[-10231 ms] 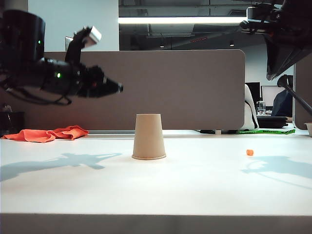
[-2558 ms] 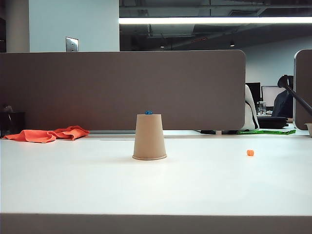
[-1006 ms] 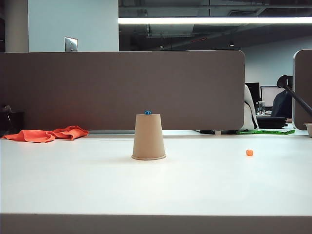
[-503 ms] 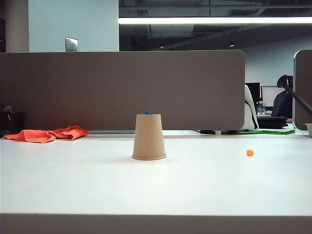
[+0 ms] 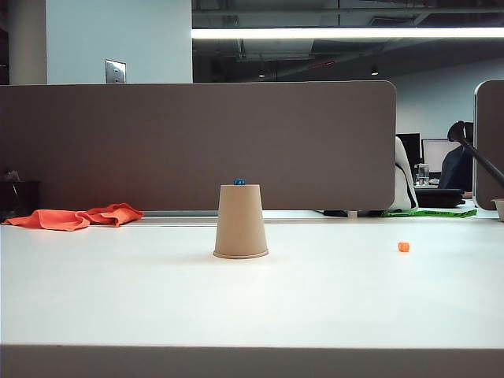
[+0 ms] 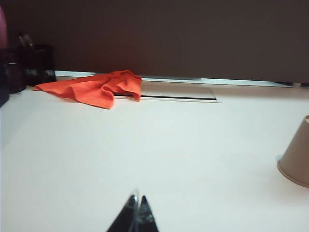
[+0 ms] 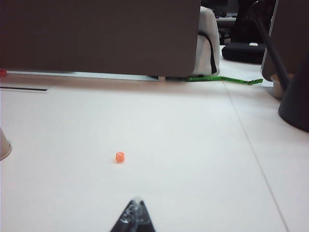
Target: Throw the dice onto the paper cup, compare its value with the values of the other dice on the table, place the die with the higher value on the paper cup, and take no action if both dice have the same value.
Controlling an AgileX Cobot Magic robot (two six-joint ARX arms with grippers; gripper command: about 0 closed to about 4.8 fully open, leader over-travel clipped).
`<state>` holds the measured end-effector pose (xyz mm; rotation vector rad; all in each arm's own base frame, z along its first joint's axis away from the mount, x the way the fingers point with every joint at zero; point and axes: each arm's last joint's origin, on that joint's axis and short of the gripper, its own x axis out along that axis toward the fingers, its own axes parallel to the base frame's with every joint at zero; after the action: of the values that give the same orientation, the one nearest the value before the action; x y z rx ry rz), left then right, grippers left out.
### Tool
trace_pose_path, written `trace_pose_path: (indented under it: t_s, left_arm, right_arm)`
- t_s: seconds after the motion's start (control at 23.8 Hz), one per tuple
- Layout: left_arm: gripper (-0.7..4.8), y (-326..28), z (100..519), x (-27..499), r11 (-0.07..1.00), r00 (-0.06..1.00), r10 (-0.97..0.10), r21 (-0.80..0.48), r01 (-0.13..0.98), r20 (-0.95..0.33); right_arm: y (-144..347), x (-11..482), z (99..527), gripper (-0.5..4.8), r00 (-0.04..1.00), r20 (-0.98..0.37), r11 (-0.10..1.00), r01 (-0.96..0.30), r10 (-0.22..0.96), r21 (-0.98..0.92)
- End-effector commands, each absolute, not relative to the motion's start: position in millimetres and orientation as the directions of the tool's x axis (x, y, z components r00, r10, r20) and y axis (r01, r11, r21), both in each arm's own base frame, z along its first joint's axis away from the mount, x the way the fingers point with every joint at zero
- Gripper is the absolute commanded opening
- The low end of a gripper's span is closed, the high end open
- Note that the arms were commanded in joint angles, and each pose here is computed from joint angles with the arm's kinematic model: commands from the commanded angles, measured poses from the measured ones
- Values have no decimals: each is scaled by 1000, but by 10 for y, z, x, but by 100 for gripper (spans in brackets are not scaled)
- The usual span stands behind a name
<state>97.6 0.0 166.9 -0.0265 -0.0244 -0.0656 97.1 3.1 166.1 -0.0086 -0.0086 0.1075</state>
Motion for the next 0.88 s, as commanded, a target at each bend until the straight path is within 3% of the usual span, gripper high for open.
trace_pose_path:
  t_s: [0.04,0.38,0.88]
  left_arm:
    - [-6,-3,1695,974,999,998,-53,-9,53,42]
    - [-6,0,1702,974,997,998,-45,59,42,49]
    - [-5,-4,1697,974,998,997,-56,-12,57,45]
  right_arm:
    - [32,971,1646,-6,994,-7,994,-111,111,-3]
    - [30,971,1637,-6,994,-16,994,-106,106,2]
    - [30,971,1635,-5,994,-18,994,-107,107,2]
